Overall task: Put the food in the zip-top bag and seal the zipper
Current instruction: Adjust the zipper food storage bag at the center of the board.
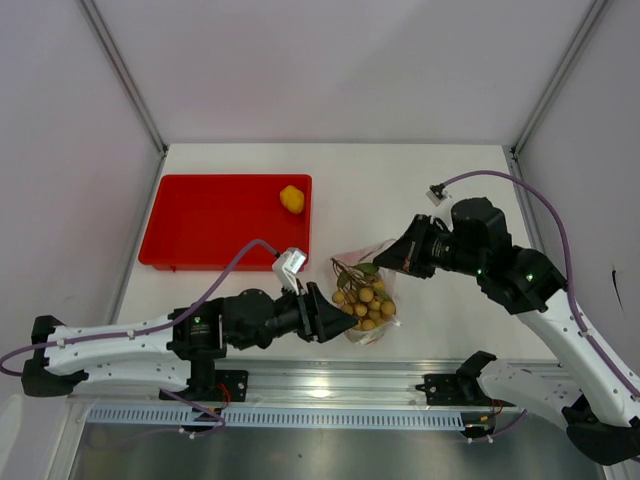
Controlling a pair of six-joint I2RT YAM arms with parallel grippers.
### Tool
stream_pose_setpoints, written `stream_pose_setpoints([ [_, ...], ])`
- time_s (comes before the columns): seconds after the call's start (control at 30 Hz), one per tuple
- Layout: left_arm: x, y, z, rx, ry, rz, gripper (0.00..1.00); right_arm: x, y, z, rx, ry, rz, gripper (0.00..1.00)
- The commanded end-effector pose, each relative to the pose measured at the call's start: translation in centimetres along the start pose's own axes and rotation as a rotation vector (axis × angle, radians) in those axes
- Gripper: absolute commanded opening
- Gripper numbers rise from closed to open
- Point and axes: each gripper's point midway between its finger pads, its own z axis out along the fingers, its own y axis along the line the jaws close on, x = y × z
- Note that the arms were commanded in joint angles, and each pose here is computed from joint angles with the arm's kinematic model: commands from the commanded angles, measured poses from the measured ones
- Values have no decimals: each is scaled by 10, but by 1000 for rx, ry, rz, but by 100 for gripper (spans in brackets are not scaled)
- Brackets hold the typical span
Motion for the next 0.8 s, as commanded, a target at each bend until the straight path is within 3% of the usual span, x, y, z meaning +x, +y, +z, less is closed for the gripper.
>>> stream_pose_setpoints([
  [0.0,-5,-1,-3,-34,-12,-80,58,-23,13,-11,-38,-134,-26,0],
  [0.37,2,7,1,-79,8,-107,44,-35,14,-16,-23,-205,-16,0],
  [0.77,-10,9,2,-96,-56,-148,52,-35,11,-19,-12,-222,-24,0],
])
